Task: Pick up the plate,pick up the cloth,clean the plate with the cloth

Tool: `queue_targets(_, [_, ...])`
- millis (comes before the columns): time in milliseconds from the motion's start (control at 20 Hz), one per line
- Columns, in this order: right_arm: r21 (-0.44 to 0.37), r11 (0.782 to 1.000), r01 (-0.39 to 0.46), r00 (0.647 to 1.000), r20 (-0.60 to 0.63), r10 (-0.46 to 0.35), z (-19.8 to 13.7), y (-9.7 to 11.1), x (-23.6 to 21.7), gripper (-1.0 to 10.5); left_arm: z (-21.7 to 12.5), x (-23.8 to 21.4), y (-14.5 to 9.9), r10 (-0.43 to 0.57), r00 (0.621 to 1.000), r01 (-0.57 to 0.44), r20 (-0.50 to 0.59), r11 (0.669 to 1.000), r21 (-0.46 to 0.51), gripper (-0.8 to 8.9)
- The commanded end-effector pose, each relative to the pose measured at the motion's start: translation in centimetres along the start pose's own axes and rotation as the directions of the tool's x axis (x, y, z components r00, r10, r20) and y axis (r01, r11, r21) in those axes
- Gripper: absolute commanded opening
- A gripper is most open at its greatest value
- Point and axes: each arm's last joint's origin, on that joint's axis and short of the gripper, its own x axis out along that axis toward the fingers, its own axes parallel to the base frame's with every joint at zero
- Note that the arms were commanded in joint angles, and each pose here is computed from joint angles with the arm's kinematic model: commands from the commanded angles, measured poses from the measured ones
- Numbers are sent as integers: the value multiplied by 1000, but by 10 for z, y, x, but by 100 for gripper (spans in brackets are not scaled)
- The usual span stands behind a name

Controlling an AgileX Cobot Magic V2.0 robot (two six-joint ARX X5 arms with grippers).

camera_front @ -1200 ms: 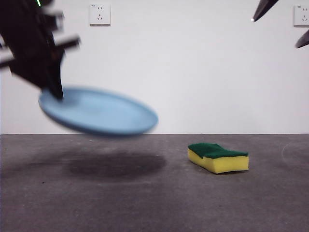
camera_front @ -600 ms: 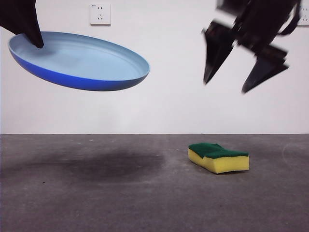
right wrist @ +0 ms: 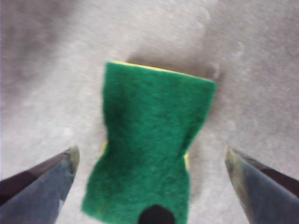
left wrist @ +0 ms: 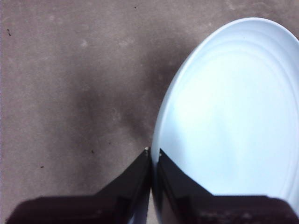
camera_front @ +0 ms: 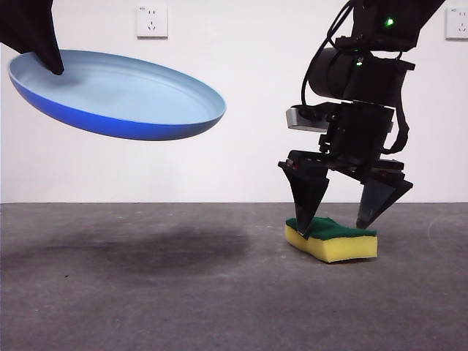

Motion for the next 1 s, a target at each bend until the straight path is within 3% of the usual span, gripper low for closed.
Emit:
queue_targets(50, [-9, 1000, 4, 1000, -12, -4, 0, 0, 8, 531, -1, 2, -1, -3, 1000, 3, -3, 1000, 14, -9])
queue_targets(200, [-8, 1000, 2, 1000, -22, -2, 0, -1, 15, 452, -1, 2, -1, -2, 1000, 2, -2, 1000, 15, -9])
queue_targets(400, [-6, 1000, 0, 999, -46, -1, -2, -1, 24, 432, -1, 2, -1, -2, 1000, 2, -2, 1000, 15, -9])
queue_targets(550, [-6, 1000, 2, 999, -44, -2, -2, -1, 24, 201, 0, 2, -1, -2, 1000, 2, 1, 1000, 18, -9])
queue_targets(650, [-6, 1000, 1, 999, -46, -1, -2, -1, 24, -20, 0, 2, -1, -3, 1000, 2, 8, 1000, 20, -9])
queue_targets(850, [29, 1000, 5, 1000, 0, -5, 1, 0, 7, -15, 2, 8, 0, -2, 1000, 2, 4, 1000, 19, -9])
queue_targets(1000, [132, 991, -32, 994, 112, 17, 5, 4, -34, -15, 4, 18, 1, -2, 1000, 2, -11, 1000, 17, -9])
